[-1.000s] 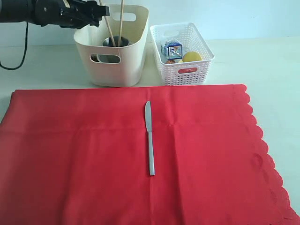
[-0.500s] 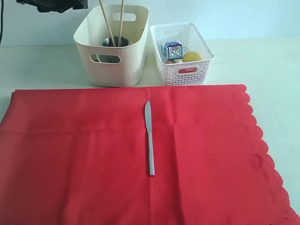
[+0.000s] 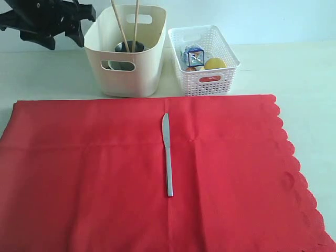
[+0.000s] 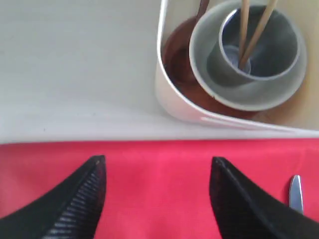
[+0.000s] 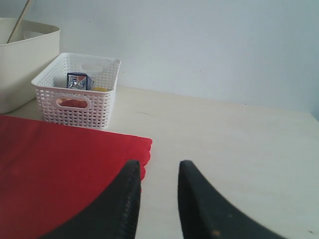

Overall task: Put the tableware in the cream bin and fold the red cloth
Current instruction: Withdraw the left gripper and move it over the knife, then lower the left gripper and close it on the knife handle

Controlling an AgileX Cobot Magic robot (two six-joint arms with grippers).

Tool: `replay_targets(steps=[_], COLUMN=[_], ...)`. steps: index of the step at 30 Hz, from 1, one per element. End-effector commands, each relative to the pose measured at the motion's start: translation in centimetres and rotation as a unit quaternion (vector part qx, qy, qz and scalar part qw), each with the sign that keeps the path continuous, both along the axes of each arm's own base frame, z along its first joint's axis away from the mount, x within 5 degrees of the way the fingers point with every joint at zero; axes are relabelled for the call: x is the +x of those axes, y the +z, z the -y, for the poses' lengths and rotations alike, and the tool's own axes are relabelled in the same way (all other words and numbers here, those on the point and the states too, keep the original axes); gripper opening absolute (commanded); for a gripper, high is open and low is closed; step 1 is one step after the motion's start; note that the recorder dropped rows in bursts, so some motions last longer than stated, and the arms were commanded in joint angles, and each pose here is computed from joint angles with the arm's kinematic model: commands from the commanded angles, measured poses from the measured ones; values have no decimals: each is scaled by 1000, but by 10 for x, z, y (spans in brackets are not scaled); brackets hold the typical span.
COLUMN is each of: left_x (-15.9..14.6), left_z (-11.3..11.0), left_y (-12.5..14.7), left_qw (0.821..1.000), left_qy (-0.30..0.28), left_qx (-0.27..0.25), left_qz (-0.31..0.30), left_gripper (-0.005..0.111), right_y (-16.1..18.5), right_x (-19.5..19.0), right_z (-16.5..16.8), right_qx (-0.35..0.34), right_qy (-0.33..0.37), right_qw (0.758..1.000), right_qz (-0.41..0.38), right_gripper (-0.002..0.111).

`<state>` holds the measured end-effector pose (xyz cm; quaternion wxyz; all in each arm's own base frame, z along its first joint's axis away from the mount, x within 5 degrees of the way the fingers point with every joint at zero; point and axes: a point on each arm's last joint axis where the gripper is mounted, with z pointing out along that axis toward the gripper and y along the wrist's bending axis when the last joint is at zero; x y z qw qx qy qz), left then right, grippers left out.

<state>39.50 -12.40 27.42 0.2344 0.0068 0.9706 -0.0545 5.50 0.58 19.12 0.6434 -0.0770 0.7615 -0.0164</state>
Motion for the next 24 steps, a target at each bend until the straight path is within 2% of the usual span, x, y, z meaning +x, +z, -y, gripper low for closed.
replay_targets(steps=[1, 5, 8, 14, 17, 21, 24], left_x=[-15, -28, -38, -55, -70, -86, -101], left_z=[19, 48, 73, 121, 151, 169, 170], left_y=[5, 2, 1, -19, -44, -71, -92], left_qw=[999, 997, 995, 988, 983, 985, 986], left_qy=[-30, -69, -101, -154, -177, -145, -119], left_qx=[6, 8, 3, -1, 7, 6, 8], left_qz=[-30, -33, -19, -20, -49, -93, -119], left_gripper=[52, 37, 33, 40, 46, 46, 46], right_y=[-1, -1, -1, -1, -1, -1, -1], right_x=[0, 0, 0, 0, 0, 0, 0], right_z=[0, 0, 0, 0, 0, 0, 0], right_qx=[1, 1, 1, 1, 1, 1, 1], right_qy=[-2, -2, -2, -2, -2, -2, -2], right_qw=[1000, 1000, 1000, 1000, 1000, 1000, 1000], right_qz=[2, 2, 2, 2, 2, 2, 2], right_gripper=[27, 27, 27, 27, 27, 27, 27])
